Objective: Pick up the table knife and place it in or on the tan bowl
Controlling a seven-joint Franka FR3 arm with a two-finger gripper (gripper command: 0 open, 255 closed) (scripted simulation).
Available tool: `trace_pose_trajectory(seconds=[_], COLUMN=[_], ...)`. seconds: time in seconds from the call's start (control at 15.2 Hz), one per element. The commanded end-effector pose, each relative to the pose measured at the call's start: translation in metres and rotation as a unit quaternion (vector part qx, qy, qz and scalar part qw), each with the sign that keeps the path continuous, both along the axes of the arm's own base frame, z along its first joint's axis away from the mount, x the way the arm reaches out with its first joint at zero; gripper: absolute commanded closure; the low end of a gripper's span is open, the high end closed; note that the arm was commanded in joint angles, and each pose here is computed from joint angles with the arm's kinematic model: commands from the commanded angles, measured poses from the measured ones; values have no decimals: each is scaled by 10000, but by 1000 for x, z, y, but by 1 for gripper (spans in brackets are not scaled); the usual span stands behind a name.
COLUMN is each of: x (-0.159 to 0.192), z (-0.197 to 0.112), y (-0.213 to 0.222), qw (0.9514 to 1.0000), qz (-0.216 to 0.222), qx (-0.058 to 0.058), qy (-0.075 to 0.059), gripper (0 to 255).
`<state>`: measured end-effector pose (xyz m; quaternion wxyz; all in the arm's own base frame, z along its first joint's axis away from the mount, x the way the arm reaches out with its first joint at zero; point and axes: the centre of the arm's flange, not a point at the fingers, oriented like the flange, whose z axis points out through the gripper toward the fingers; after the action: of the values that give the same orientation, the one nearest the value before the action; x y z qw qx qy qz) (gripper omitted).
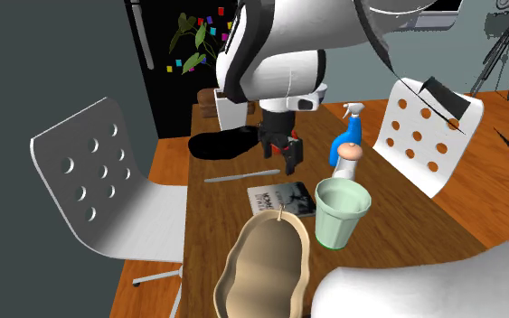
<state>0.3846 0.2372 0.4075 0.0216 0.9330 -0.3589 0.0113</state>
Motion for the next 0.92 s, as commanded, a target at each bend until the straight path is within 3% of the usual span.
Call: trace_pose_trajectory(seconds=[0.0, 0.4, 0.86], x=[15, 63, 125], z=[-15, -53, -95], y=[21, 70, 115], qw=[9996, 9944, 9817], qz=[-281, -1053, -1897], qx=[21, 24, 27], qy=[-26, -91, -163], gripper=[0, 0, 0])
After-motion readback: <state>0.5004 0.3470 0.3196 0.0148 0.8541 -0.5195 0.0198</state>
